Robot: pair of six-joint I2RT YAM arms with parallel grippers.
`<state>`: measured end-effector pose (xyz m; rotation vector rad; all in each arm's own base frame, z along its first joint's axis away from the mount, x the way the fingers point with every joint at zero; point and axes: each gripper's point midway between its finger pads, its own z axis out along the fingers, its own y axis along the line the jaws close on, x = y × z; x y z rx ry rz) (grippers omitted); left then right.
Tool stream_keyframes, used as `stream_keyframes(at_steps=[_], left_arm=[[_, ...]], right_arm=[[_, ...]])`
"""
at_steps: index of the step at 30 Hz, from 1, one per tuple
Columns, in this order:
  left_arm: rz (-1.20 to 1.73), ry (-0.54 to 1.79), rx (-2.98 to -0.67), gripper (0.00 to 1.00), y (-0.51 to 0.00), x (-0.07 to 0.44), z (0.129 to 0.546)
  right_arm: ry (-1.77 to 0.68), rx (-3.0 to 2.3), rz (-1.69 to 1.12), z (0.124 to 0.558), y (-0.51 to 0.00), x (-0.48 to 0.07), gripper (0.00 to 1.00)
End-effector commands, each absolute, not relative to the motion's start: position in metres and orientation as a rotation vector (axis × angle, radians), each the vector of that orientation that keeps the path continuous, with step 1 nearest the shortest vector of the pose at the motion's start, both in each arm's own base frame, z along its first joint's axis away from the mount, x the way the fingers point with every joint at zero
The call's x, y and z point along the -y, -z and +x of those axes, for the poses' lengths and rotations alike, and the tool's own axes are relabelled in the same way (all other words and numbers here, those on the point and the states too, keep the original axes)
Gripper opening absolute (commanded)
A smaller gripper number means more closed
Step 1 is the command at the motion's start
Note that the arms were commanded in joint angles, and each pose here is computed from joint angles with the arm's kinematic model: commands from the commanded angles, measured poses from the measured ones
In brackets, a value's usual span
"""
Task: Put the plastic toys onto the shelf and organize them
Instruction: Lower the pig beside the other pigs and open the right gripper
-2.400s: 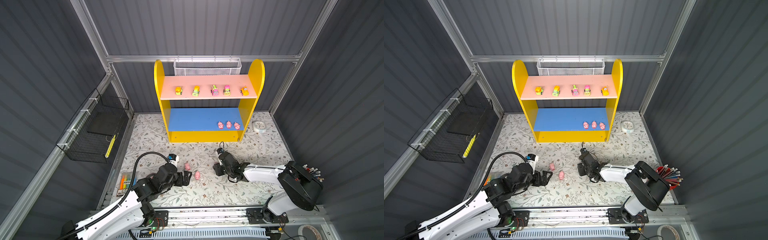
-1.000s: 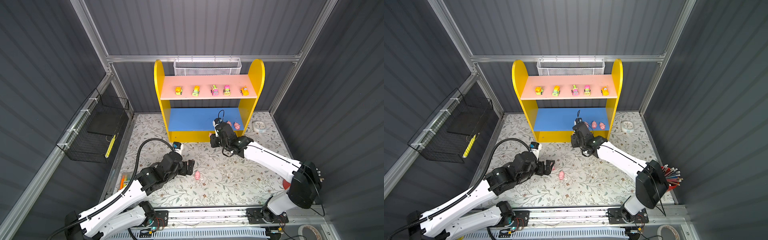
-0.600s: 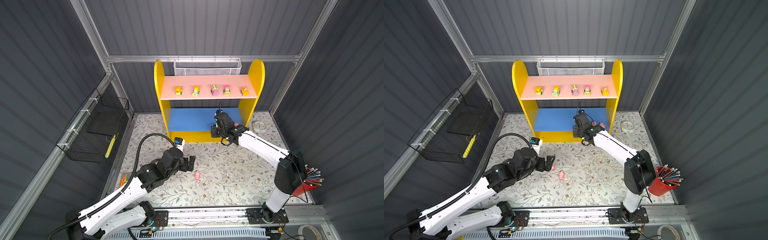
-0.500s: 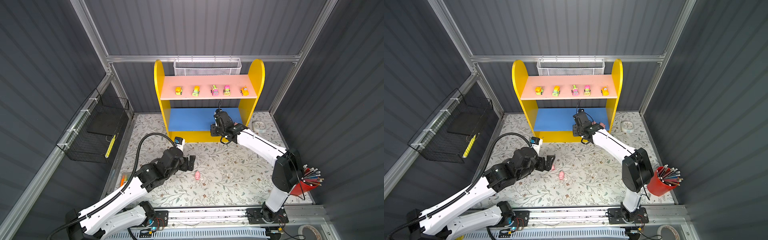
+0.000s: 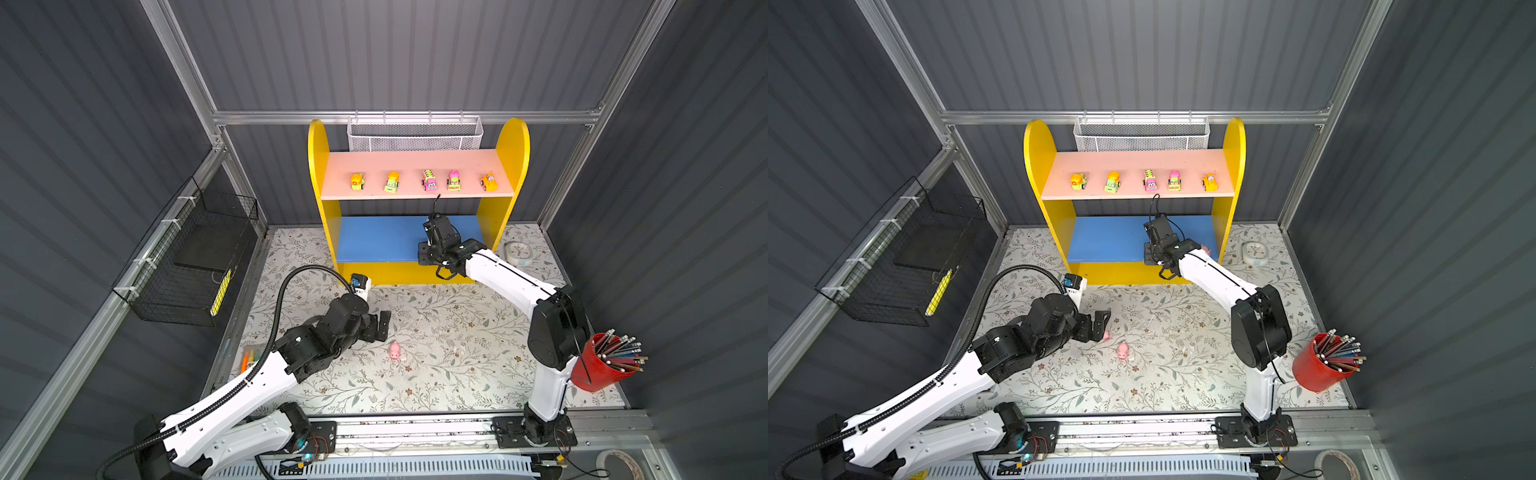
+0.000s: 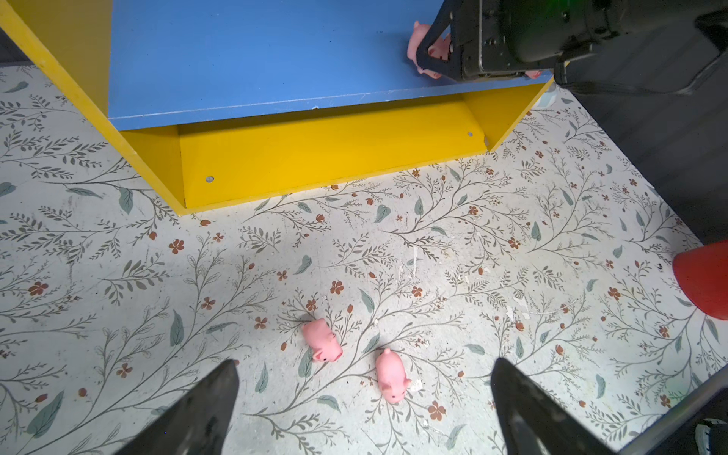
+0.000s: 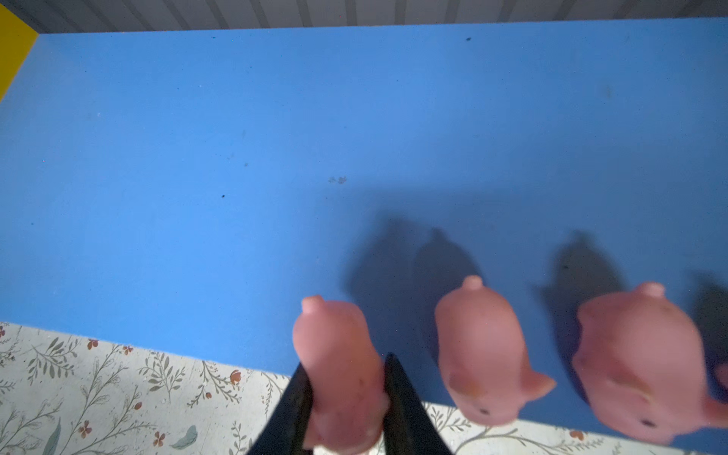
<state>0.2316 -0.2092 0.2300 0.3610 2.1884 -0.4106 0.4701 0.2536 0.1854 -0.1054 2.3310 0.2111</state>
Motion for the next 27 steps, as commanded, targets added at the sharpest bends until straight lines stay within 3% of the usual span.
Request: stream_keyframes(at_steps=[1, 19, 27], left_arm=[[0.369, 0.393, -2.168, 1.00, -0.2395, 0.2091, 0.2345], [0.366, 0.385, -2.177, 1.00, -0.2350, 0.2077, 0.2343], [0.367, 0.381, -2.173, 1.00, -0.2357, 0.2073, 0.2345]], right_arm=[[-0.201, -2.332, -0.076, 0.4783, -0.1861, -0.2492, 0.29], [-0.223, -2.342, -0.070, 0.4831, -0.1793, -0.2505, 0.36], [-0.239, -2.336, -0.072, 0.4850, -0.1827, -0.2532, 0.49]])
